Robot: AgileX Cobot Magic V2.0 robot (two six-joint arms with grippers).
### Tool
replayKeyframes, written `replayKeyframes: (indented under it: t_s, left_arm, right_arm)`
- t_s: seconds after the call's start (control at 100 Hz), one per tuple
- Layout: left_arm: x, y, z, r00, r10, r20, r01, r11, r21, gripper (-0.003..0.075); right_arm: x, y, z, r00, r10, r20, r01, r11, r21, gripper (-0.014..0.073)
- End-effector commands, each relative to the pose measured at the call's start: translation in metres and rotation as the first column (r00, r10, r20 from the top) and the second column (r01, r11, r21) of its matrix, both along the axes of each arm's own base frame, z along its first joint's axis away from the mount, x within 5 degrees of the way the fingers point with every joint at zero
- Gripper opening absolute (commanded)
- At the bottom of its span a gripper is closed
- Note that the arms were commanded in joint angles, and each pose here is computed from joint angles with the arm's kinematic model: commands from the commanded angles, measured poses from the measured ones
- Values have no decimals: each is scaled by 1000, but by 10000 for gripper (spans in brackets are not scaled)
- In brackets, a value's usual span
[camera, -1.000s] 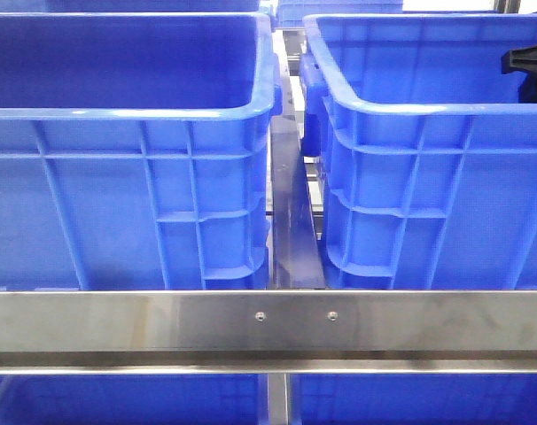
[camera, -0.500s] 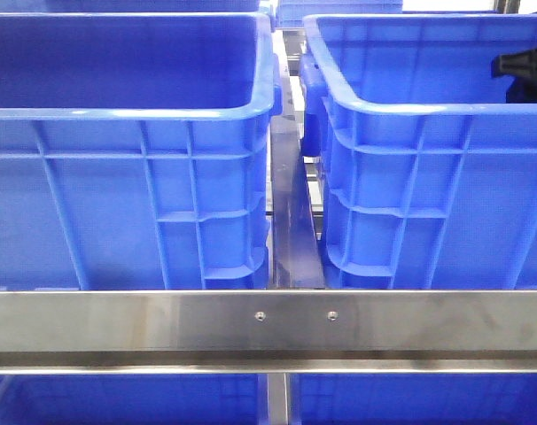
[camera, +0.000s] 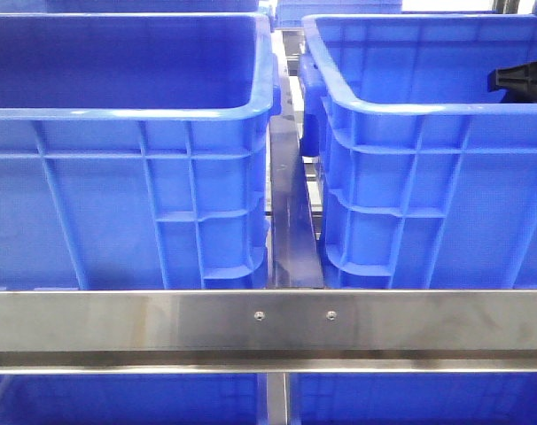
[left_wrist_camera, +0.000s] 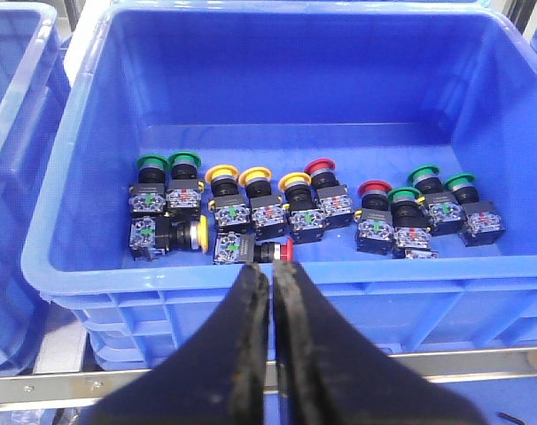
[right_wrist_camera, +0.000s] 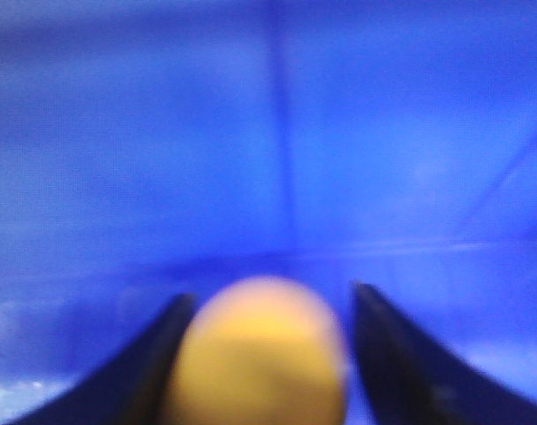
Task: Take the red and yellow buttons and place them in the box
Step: 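Carry the yellow button with the right gripper down into the crate, then open the right gripper to release the yellow button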
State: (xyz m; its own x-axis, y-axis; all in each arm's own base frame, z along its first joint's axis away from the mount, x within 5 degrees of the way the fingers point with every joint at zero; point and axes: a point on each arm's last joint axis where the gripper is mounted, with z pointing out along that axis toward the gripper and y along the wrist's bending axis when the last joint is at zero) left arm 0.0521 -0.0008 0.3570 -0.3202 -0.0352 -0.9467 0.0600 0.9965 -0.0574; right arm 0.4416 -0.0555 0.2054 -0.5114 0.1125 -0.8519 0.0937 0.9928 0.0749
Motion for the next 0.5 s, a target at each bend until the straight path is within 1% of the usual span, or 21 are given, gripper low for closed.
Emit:
replayKeyframes:
  t_s: [0.0,0.04,0.14,0.26,0.39,0.41,0.49]
  left_arm:
    - [1,-1,14,996,-7,88,9,1000,-27,-19]
    - [1,-1,14,996,-7,88,9,1000,-27,-19]
    - [1,-1,14,996,-7,88,9,1000,-27,-19]
    - [1,-1,14,996,-7,88,9,1000,-27,-19]
    - [1,-1,14,996,-7,88,9,1000,-27,-19]
    - [1,-1,14,996,-7,88,9,1000,-27,-19]
    - [1,-1,14,996,-8,87,10,1000,-29,-19]
  right_arm:
    - [-2,-1,36,995,-13,101,10,999,39,560]
    - [-2,-1,39,994,-13,107,9,999,38,577]
    - [-6,0,49,992,-13,129,9,999,35,581]
    - [-15,1,69,985,-11,172,6,1000,30,581]
    - [-36,5,94,976,-6,219,0,1000,25,581]
    - [-41,6,101,972,-4,234,-1,1000,23,581]
    - [-60,10,114,965,8,262,-15,1000,23,581]
